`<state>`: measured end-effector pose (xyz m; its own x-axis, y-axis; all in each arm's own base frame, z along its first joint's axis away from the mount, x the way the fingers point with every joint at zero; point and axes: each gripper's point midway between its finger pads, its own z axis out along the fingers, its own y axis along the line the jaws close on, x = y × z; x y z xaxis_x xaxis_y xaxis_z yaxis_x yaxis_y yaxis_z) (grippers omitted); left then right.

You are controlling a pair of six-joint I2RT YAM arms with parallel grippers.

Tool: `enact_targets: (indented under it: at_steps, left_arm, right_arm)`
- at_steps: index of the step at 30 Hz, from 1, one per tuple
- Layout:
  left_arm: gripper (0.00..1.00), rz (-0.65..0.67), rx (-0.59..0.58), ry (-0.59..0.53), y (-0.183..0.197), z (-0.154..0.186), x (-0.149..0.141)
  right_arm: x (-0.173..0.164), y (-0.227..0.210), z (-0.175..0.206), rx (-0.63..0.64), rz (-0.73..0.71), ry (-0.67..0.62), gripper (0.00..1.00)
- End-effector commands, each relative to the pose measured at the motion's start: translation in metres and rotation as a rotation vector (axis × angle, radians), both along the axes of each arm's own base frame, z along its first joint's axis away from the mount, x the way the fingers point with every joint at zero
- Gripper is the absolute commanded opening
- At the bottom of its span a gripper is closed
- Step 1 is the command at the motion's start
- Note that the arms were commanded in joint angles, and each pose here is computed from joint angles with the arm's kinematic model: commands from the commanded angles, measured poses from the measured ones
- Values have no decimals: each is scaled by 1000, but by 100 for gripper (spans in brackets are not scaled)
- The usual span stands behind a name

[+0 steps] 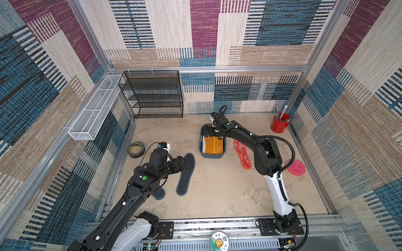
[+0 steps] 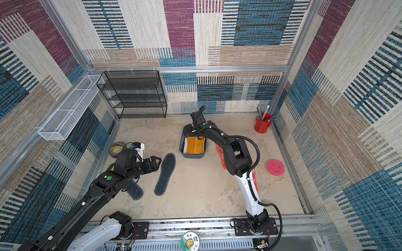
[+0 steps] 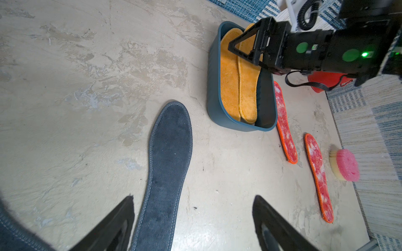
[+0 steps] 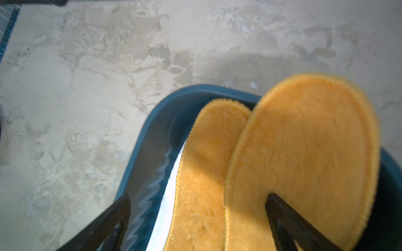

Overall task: Put the insoles into the storage box
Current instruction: Place the insole in the storage box, then adjust the insole at the center of the board.

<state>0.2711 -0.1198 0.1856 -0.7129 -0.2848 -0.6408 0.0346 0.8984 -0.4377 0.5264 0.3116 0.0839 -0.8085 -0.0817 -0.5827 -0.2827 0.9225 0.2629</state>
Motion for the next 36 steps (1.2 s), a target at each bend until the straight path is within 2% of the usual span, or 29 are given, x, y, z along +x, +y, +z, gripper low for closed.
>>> enact_targets:
  at_steps: [1,6,9,13,19,23,26,32,36]
  left_arm:
    - [86,1,-19,-19,-1,4,2]
    - [86,1,-23,-16,-1,2,3]
    - [87,1,-23,-11,-1,1,3]
    - [86,10,-17,2,1,-2,3]
    - [86,60,8,59,14,-13,-2]
    - [86,137,3,120,33,-22,-11]
    - [86,243,-3,183,58,-32,-24]
    - [84,409,-158,317,87,-70,-42]
    - [83,416,-256,332,83,-84,-35]
  right_arm:
    - [1,-2,-11,-7,-25,17,98]
    - [-2,-3,-20,-8,-38,36,98]
    - [-1,-1,-9,10,-34,19,98]
    - [6,5,35,50,-22,-54,98]
    - [7,8,123,117,-7,-188,98]
    - [-7,5,163,163,9,-252,99]
    - [-25,-1,178,190,25,-278,98]
    - [-69,-20,164,224,42,-261,98]
    - [-94,-34,148,225,42,-240,98]
